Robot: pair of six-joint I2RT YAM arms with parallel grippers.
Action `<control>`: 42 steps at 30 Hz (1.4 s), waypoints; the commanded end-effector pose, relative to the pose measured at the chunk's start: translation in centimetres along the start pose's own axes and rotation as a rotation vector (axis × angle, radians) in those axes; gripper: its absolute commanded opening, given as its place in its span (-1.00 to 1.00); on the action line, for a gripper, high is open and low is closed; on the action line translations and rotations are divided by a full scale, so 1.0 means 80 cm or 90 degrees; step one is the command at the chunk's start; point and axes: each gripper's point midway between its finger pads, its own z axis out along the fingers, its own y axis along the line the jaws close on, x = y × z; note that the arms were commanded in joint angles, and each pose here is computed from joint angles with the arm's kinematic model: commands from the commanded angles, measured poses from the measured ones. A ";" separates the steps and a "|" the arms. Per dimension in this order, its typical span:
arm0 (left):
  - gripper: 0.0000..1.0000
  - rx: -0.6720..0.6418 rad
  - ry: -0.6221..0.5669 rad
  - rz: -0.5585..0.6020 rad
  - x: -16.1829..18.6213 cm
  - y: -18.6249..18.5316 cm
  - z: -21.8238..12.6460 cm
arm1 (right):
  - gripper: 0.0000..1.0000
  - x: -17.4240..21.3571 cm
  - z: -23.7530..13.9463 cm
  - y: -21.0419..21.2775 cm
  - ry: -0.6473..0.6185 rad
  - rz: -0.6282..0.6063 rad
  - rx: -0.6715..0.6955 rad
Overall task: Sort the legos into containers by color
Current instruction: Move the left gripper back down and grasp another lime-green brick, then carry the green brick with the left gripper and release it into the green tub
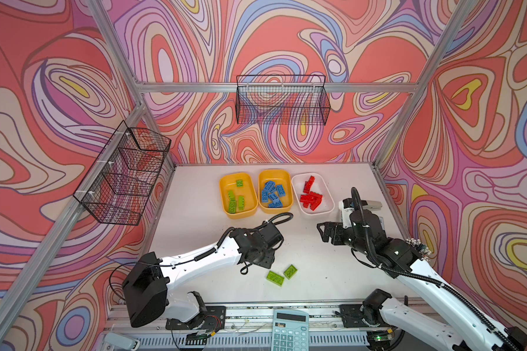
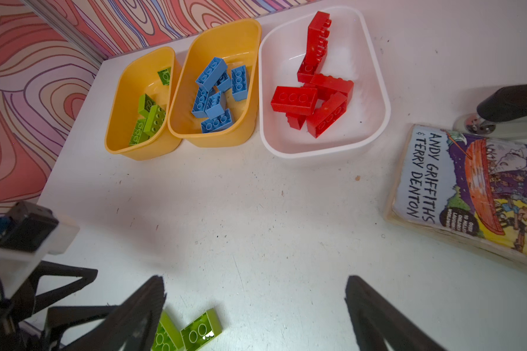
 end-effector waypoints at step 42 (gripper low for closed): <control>-0.09 -0.019 0.106 0.038 0.066 -0.054 0.098 | 0.96 -0.001 -0.030 -0.016 -0.001 0.024 0.040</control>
